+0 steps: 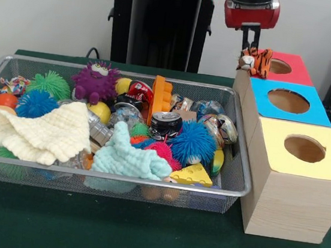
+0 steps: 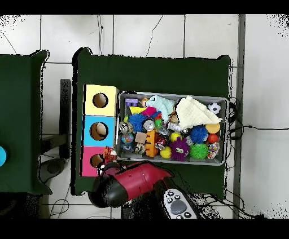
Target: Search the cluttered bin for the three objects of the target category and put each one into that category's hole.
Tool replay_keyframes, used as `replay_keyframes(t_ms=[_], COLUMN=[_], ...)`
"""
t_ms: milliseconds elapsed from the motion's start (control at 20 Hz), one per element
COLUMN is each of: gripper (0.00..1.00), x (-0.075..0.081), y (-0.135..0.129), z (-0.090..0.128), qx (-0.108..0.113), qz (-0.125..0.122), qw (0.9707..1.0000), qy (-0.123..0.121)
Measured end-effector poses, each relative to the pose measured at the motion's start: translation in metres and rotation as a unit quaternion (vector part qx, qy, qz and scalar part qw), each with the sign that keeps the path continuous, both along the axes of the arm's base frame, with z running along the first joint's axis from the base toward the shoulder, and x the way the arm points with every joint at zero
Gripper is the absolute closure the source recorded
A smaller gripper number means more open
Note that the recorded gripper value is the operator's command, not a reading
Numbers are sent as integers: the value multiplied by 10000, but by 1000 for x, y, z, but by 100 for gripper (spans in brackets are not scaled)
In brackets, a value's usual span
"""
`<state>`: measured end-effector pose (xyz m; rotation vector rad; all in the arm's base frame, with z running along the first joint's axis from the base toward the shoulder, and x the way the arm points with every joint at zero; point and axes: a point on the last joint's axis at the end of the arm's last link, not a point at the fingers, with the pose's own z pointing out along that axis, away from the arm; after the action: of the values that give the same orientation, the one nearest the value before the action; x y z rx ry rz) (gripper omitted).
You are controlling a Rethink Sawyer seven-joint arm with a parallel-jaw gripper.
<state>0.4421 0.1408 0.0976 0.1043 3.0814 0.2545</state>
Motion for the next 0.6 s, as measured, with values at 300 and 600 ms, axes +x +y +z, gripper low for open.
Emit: replay_keyframes(t_ms=[300, 600], gripper=[100, 100], x=[-4, -5], y=[14, 19], z=[1, 3], qx=[-5, -16], qz=[167, 227], qw=[9999, 9997], qy=[-15, -43])
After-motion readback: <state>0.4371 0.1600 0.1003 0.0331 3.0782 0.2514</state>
